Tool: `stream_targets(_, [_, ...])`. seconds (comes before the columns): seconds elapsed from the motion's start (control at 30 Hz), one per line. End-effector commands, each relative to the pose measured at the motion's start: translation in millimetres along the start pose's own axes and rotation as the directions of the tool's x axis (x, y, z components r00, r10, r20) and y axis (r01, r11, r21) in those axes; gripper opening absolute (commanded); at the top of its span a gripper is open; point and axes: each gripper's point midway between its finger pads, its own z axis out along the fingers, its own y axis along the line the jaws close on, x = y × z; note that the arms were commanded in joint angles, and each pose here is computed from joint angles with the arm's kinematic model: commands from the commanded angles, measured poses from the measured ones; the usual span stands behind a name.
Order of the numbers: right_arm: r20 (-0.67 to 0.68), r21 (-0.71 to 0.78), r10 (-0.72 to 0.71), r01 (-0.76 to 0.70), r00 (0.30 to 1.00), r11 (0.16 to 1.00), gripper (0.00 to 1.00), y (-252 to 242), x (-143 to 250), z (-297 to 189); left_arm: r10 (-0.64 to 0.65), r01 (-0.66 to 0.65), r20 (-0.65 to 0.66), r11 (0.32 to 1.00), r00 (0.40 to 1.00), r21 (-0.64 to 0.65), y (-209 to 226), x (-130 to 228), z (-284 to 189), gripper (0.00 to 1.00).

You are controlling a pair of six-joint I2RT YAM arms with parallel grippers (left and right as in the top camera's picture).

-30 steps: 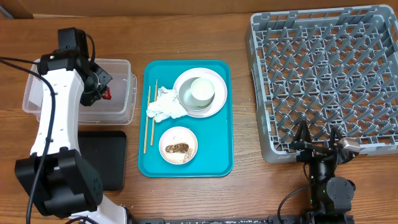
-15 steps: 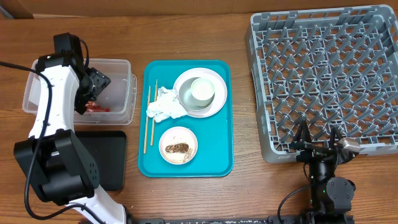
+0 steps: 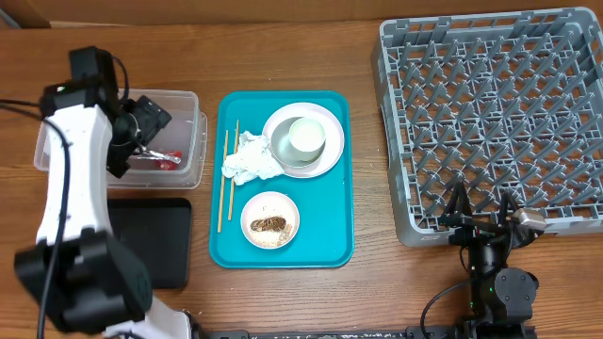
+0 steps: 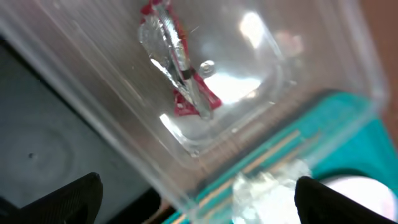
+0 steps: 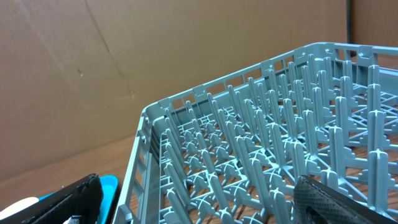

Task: Sort waste into correct bins and load items into the dishwasher
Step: 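Carry the wrapper to the clear bin and open the left gripper, then move the left gripper back to the white tissue on the tray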

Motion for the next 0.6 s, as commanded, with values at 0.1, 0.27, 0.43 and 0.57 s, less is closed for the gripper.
stream_targets(0.1, [0.01, 0.011, -0.006, 0.006, 1.0, 1.0, 1.0, -2.8, 0.3, 0.0, 0.142, -0.145, 0.049, 0.986, 0.989, 0.076, -10.0, 28.4, -63.5, 0.98])
stream_targets(0.27, [0.01, 0.01, -0.006, 0.006, 1.0, 1.0, 1.0, -2.7, 0.3, 0.0, 0.274, -0.273, -0.038, 0.961, 0.961, 0.047, -17.0, 67.5, -59.3, 0.93])
stream_targets(0.43, [0.011, 0.01, -0.005, 0.005, 1.0, 1.0, 1.0, -2.6, 0.1, -0.1, 0.441, -0.434, -0.09, 0.897, 0.893, 0.081, -43.2, 113.7, -48.6, 0.66])
stream_targets(0.57, [0.01, 0.01, -0.005, 0.005, 1.0, 1.0, 1.0, -2.7, 0.3, 0.0, 0.524, -0.515, -0.096, 0.851, 0.846, 0.103, -68.8, 142.4, -37.5, 0.52])
